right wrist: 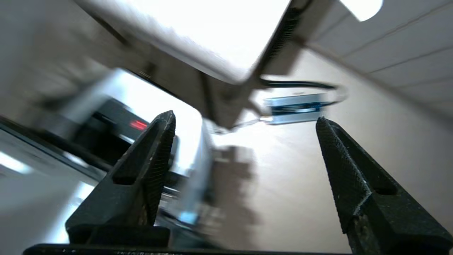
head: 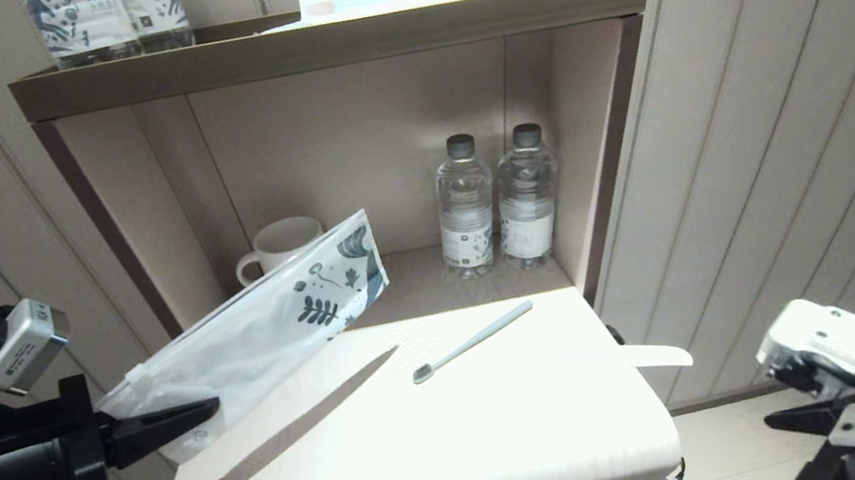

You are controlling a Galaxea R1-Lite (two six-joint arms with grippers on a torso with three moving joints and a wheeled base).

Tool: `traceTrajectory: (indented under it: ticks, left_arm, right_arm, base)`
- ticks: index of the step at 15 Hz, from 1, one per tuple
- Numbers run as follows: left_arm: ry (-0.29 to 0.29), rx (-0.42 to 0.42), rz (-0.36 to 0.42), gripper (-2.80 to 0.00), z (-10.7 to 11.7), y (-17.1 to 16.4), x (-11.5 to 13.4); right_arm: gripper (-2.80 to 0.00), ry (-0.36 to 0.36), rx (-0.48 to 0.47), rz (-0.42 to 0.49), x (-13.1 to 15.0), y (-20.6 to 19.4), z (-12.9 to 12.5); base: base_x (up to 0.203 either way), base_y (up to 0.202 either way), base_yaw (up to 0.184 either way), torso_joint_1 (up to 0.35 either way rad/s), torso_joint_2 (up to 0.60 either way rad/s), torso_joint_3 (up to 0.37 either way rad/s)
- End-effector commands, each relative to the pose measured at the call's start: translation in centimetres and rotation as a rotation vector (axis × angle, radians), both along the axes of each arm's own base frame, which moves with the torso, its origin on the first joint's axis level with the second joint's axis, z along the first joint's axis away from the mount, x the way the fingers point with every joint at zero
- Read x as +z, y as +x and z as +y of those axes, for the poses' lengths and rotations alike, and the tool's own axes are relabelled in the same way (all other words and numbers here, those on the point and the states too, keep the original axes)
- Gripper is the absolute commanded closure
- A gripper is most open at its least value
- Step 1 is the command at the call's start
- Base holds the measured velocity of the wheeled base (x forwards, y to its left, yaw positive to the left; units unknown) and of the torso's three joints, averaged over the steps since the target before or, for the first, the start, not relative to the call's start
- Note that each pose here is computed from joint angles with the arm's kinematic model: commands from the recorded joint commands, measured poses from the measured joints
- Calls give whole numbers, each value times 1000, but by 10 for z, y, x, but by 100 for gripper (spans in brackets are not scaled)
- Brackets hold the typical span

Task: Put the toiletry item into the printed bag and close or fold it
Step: Pick up the comb

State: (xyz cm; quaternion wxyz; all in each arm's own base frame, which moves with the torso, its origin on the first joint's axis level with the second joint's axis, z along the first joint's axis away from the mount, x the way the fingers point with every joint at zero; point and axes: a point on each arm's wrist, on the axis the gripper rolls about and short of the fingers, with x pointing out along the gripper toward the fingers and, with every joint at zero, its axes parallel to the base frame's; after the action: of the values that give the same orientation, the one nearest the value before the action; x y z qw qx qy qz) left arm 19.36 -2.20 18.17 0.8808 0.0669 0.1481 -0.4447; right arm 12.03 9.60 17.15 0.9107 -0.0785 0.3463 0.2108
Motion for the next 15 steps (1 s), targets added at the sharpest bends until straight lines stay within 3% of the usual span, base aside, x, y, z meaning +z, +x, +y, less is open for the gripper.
traceTrajectory:
  ticks: [1,3,5,8,9,12,15]
  left_arm:
    - [-1,-7,1,0,-1,0,-1]
    - [-2,-12,5,0,-2,0,-1]
    - [-2,-23,5,0,-4,0,-1]
    - [0,-42,18,0,-8,2,-4]
    - [1,-47,22,0,-9,2,-5]
    - [3,-55,33,0,-11,4,-7]
    - [2,-56,34,0,-11,5,-8]
  right_arm:
    - [-280,339,-223,163,-6,2,4]
    - [-280,594,-297,288,2,2,2]
    - [-280,725,-371,336,7,10,-20]
    - [-280,905,-555,350,11,17,-53]
    - [-280,917,-606,352,8,17,-58]
    - [-280,821,-745,362,-13,33,-56]
    - [-280,803,-758,369,-12,53,-51]
  base:
    - [0,0,0,0,0,0]
    - [0,0,0,0,0,0]
    - [0,0,0,0,0,0]
    - [0,0,0,0,0,0]
    - [0,0,0,0,0,0]
    - [0,0,0,0,0,0]
    - [0,0,0,0,0,0]
